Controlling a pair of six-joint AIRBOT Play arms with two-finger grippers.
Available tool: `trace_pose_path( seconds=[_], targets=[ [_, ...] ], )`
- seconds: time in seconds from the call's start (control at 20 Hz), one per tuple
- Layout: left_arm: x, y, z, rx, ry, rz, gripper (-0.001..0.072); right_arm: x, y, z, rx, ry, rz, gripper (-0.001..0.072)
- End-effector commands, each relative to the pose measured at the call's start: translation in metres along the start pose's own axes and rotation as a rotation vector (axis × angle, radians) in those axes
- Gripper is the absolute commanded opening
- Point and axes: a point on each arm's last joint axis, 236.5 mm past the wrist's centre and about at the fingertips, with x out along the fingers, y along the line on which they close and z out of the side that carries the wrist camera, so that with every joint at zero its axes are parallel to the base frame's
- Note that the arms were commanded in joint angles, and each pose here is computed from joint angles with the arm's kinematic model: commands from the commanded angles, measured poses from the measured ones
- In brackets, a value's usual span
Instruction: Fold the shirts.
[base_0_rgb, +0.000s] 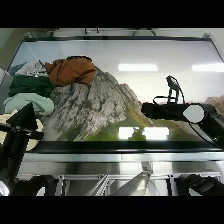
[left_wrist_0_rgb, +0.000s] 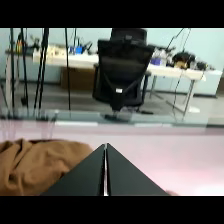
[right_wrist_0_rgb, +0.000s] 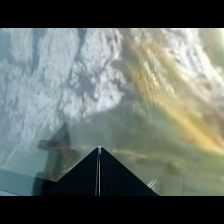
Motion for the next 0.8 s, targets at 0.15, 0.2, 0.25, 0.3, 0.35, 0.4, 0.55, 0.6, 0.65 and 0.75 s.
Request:
trace_pose_path(
  seconds=[0.15, 0.2, 0.25, 0.3, 0.35, 0.4, 0.55, 0.6, 0.65, 0.75],
  targets=[
    [0.103, 0.084, -0.041, -0.034, 0.396, 0.173, 0.0020, -0.004, -0.003, 0.037, -0.056, -0.067, -0.006, 0.0024],
    [0.120, 0.101, -0.047, -0.066, 0.463, 0.169, 0.0019, -0.006, -0.007, 0.043, -0.055, -0.078, -0.013, 0.0024],
    [0.135, 0.117, -0.053, -0.104, 0.530, 0.148, 0.0018, -0.007, -0.012, 0.046, -0.046, -0.085, -0.019, 0.0024],
    [0.148, 0.128, -0.059, -0.136, 0.588, 0.115, 0.0017, -0.008, -0.016, 0.049, -0.041, -0.090, -0.025, 0.0025],
    [0.161, 0.136, -0.067, -0.143, 0.646, 0.061, 0.0020, -0.009, -0.019, 0.052, -0.037, -0.096, -0.030, 0.0025],
    [0.176, 0.142, -0.077, -0.129, 0.701, -0.009, 0.0173, -0.010, -0.022, 0.053, -0.033, -0.101, -0.034, 0.0025],
    [0.218, 0.164, -0.115, -0.170, 0.791, -0.108, 0.0293, -0.009, -0.025, 0.054, -0.026, -0.100, -0.040, 0.0036],
    [0.230, 0.171, -0.130, -0.185, 0.813, -0.129, 0.0293, -0.008, -0.026, 0.054, -0.025, -0.097, -0.041, 0.0149],
    [0.240, 0.179, -0.144, -0.196, 0.828, -0.141, 0.0302, -0.008, -0.026, 0.054, -0.025, -0.095, -0.042, 0.0336],
    [0.256, 0.197, -0.165, -0.202, 0.831, -0.129, 0.0603, -0.008, -0.026, 0.054, -0.025, -0.095, -0.042, 0.0384]
  ],
)
